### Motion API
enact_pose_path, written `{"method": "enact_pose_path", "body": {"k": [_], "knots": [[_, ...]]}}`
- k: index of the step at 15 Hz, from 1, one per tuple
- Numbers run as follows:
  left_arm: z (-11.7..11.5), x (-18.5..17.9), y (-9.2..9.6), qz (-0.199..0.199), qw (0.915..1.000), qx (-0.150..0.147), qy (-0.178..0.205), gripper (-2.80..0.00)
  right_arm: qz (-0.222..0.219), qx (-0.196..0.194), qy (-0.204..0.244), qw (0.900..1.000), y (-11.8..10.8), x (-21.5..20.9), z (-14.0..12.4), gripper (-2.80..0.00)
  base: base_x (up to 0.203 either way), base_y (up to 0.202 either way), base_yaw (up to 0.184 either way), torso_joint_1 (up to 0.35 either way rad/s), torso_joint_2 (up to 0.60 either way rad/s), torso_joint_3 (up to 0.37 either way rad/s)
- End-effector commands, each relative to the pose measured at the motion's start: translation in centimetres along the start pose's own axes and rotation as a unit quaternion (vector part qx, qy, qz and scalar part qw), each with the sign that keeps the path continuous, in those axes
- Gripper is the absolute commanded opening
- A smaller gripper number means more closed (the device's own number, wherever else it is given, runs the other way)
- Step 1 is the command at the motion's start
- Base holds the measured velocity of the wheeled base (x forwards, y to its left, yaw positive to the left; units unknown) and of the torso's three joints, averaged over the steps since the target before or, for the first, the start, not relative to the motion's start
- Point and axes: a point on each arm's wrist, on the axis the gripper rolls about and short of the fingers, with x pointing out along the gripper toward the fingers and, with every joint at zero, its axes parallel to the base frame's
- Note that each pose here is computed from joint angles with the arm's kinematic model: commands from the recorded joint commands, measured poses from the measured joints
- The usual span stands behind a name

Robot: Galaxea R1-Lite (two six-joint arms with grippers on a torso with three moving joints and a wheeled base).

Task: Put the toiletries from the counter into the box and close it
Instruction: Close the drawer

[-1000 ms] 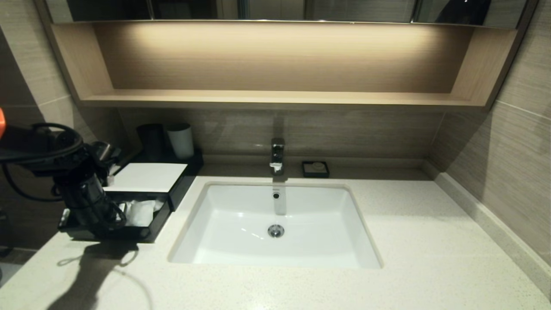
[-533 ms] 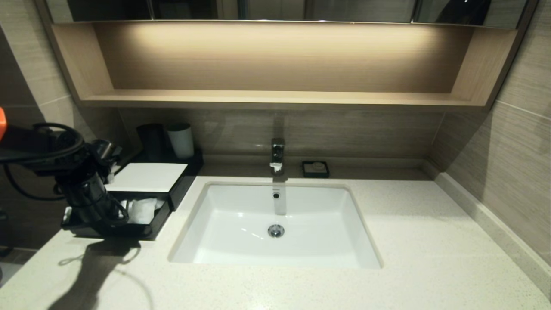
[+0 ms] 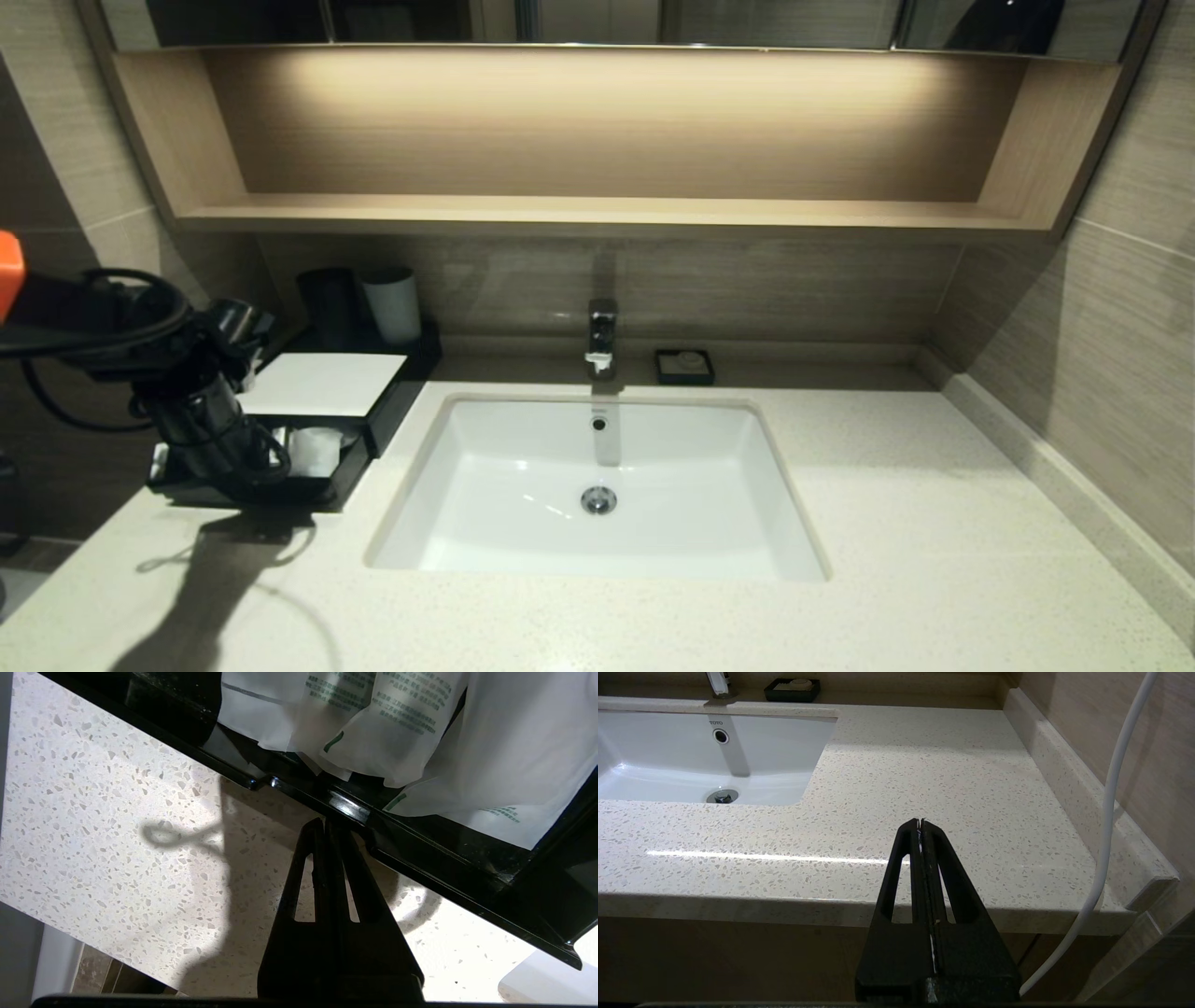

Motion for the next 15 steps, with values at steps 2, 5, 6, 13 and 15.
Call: {"method": "enact_pose_path", "body": {"k": [2, 5, 6, 13, 15], "knots": [[0.02, 0.55, -0.34, 0.001, 1.0, -0.002, 0.003, -2.8, 0.0, 0.0, 0.0, 1.0, 0.0, 0.0, -0.05, -2.8, 0.0, 0.0, 0.0, 0.0, 0.0, 0.0], [0.12, 0.74, -0.46, 0.0, 1.0, -0.003, -0.001, -2.8, 0.0, 0.0, 0.0, 1.0, 0.0, 0.0, -0.05, -2.8, 0.0, 0.0, 0.0, 0.0, 0.0, 0.0], [0.14, 0.74, -0.47, -0.001, 1.0, -0.004, -0.001, -2.8, 0.0, 0.0, 0.001, 1.0, 0.0, 0.01, -0.04, -2.8, 0.0, 0.0, 0.0, 0.0, 0.0, 0.0], [0.44, 0.84, -0.57, -0.005, 0.9998, -0.007, -0.016, -2.8, 0.0, 0.0, 0.0, 1.0, 0.0, 0.0, -0.05, -2.8, 0.0, 0.0, 0.0, 0.0, 0.0, 0.0], [0.45, 0.89, -0.59, -0.005, 0.9998, -0.007, -0.016, -2.8, 0.0, 0.0, 0.0, 1.0, 0.0, 0.0, -0.05, -2.8, 0.0, 0.0, 0.0, 0.0, 0.0, 0.0]]}}
